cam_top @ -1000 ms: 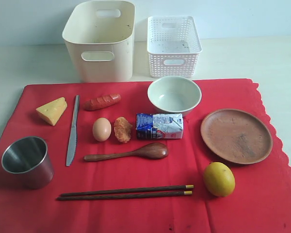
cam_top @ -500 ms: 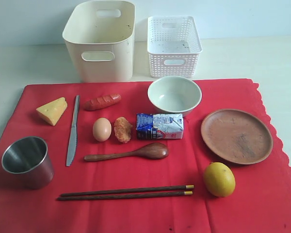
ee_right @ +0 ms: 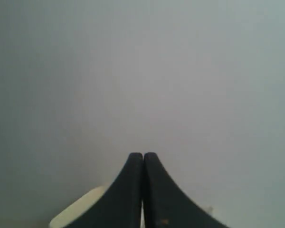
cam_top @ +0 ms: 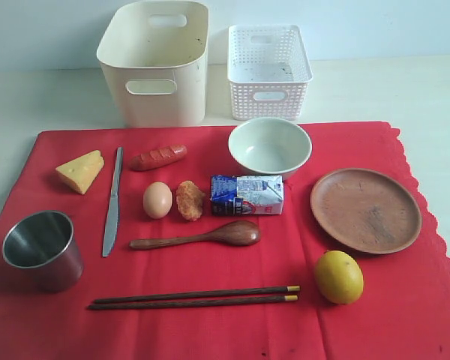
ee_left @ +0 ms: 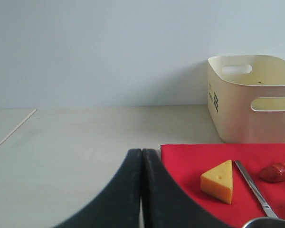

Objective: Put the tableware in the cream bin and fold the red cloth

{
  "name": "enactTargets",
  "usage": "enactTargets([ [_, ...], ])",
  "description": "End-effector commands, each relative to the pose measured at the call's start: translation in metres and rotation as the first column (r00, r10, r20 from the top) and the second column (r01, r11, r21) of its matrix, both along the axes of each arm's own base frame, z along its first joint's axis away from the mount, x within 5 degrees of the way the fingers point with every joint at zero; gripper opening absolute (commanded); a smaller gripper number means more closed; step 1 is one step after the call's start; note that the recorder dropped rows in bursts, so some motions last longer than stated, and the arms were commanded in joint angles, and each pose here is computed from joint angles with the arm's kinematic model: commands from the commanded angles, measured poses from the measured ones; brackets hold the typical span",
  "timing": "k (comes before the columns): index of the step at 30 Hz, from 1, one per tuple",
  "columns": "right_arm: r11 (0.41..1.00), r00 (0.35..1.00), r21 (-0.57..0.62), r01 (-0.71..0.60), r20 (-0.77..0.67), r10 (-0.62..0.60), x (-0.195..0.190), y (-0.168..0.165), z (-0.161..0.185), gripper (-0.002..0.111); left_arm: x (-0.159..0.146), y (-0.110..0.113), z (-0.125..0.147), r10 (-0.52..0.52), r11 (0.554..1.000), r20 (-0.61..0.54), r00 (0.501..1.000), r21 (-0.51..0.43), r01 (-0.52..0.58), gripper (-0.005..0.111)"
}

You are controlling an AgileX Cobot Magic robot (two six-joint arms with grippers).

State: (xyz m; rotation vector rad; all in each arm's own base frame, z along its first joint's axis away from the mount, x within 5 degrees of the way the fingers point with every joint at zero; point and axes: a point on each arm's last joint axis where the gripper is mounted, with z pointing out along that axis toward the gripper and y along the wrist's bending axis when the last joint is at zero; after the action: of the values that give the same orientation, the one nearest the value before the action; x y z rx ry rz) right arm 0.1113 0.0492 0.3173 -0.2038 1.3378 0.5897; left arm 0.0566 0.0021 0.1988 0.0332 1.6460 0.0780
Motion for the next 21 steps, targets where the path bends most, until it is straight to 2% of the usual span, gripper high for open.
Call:
enactTargets([
  [1,0.97,0.965,-0.097,-0.224,-0.163,0.206,0.038,0.027,-0.002,0.0,0.0,0.0,0.0,0.002,1.0,0.008,1.0,0.003,-0.002,0.0],
  [6,0.904,0.89,-0.171,-0.391,-0.321,0.324,0.084,0.051,-0.008,0.0,0.0,0.0,0.0,0.002,1.0,0.008,1.0,0.003,-0.002,0.0],
  [11,0.805,0.789,-0.235,-0.544,-0.469,0.396,0.12,0.091,-0.023,0.0,0.0,0.0,0.0,0.002,1.0,0.008,1.0,0.003,-0.002,0.0],
  [15,0.777,0.79,-0.339,-0.53,-0.53,0.307,0.141,0.128,-0.032,0.0,0.0,0.0,0.0,0.002,1.0,0.008,1.0,0.003,-0.002,0.0],
  [18,0.807,0.806,-0.361,-0.468,-0.549,0.221,0.159,0.156,-0.04,0.0,0.0,0.0,0.0,0.002,1.0,0.008,1.0,0.003,-0.002,0.0],
  [21,0.778,0.8,-0.381,-0.499,-0.548,0.245,0.173,0.182,-0.047,0.0,0.0,0.0,0.0,0.002,1.0,0.008,1.0,0.003,-0.002,0.0],
])
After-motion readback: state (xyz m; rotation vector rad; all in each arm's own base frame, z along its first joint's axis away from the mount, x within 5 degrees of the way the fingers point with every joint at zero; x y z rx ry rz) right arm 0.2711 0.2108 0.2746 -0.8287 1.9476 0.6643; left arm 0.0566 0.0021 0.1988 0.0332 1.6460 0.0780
